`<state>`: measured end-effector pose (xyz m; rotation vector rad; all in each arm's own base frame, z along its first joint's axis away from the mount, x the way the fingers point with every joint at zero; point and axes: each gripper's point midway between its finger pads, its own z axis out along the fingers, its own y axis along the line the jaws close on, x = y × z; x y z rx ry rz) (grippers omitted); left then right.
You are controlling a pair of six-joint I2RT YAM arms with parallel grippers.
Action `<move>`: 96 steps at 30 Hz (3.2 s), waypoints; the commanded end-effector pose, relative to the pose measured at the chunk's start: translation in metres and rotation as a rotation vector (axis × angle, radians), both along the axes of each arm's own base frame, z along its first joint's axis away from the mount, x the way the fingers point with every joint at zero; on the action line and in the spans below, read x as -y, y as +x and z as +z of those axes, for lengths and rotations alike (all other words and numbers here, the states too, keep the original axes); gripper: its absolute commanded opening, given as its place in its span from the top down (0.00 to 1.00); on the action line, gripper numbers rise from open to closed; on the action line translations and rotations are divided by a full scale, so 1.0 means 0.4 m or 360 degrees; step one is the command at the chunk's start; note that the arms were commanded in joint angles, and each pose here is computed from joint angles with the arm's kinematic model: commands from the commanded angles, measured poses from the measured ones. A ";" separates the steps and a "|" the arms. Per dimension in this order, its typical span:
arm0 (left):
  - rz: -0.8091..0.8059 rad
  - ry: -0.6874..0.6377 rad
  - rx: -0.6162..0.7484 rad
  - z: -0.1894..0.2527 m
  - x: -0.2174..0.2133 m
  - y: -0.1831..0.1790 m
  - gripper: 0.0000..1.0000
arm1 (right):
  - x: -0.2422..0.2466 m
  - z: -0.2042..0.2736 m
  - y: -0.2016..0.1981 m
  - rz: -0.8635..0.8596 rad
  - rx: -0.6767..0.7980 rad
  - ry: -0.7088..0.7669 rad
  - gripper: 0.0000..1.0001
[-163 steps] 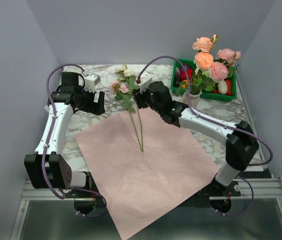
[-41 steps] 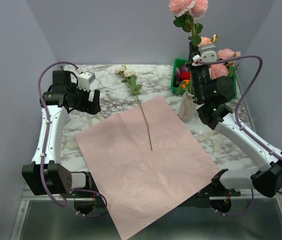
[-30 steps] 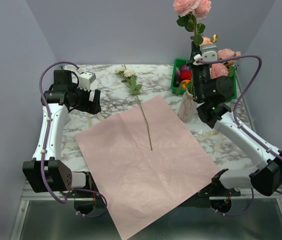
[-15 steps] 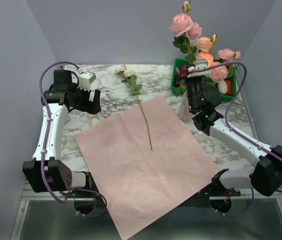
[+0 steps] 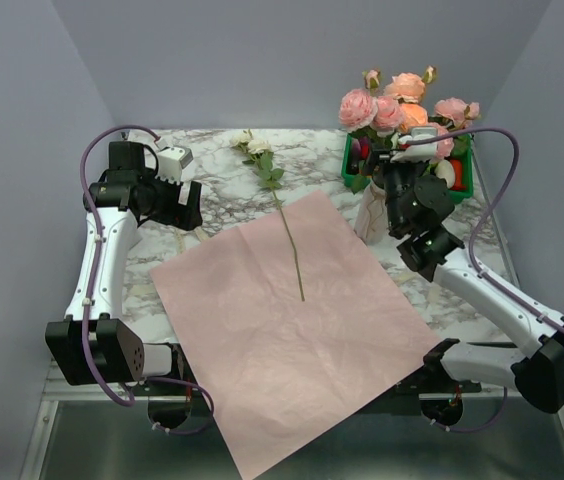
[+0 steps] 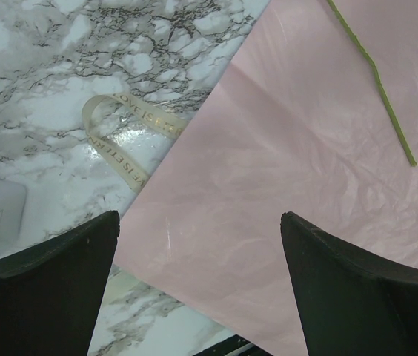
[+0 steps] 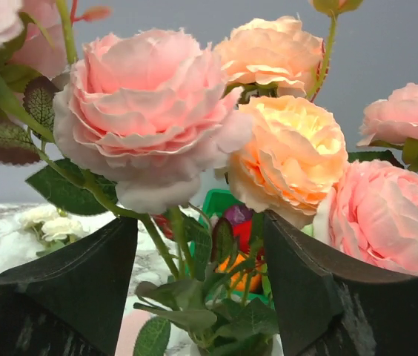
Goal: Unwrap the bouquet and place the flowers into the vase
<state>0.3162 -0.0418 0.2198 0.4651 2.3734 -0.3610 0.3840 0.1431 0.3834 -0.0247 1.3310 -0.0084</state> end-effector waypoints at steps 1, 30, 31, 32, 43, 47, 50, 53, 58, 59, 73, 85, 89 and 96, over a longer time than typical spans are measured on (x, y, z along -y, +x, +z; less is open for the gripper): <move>-0.0018 -0.0007 0.0046 0.017 0.001 -0.006 0.01 | -0.003 0.007 -0.049 0.0081 -0.0071 0.0133 0.23; -0.0015 -0.0035 0.0044 0.025 0.007 -0.009 0.01 | -0.591 -0.575 -0.037 0.0750 -0.1344 -0.0476 0.27; -0.0015 -0.0035 0.0047 0.025 0.007 -0.009 0.01 | -0.617 -0.532 -0.008 0.0750 -0.1319 -0.0392 0.27; -0.0015 -0.0038 0.0046 0.026 0.008 -0.010 0.01 | -0.617 -0.564 -0.006 0.0742 -0.1401 -0.0415 0.27; -0.0014 -0.0052 0.0033 0.024 0.011 -0.003 0.01 | -0.578 -0.751 0.168 0.0458 -0.1775 -0.0274 0.28; -0.0009 -0.0050 0.0029 0.023 0.009 0.001 0.01 | -0.559 -0.812 0.180 0.0434 -0.1884 -0.0290 0.33; -0.0011 -0.0049 0.0025 0.023 0.009 0.006 0.01 | -0.547 -0.840 0.169 0.0420 -0.1942 -0.0300 0.37; -0.0014 -0.0056 0.0027 0.023 0.010 0.012 0.01 | -0.541 -0.861 0.154 0.0413 -0.1988 -0.0300 0.40; -0.0015 -0.0068 0.0000 0.012 0.013 0.021 0.01 | -0.541 -0.889 0.149 0.0420 -0.2026 -0.0310 0.46; -0.0012 -0.0067 0.0003 0.011 0.012 0.022 0.01 | -0.541 -0.894 0.149 0.0421 -0.2033 -0.0310 0.49; -0.0018 -0.0115 0.0019 0.035 0.024 0.030 0.01 | -0.536 -0.929 0.166 0.0422 -0.2068 -0.0291 0.77; -0.0021 -0.0121 0.0038 0.062 0.027 0.014 0.01 | -0.574 -0.739 0.165 0.0546 -0.1839 -0.0133 0.99; -0.0004 -0.0112 0.0053 0.086 0.022 0.023 0.01 | -0.602 -0.577 0.153 0.0647 -0.1615 -0.0125 0.99; 0.0125 -0.0106 0.0101 0.118 -0.001 0.029 0.01 | -0.615 -0.332 0.038 0.0879 -0.1168 -0.0167 0.99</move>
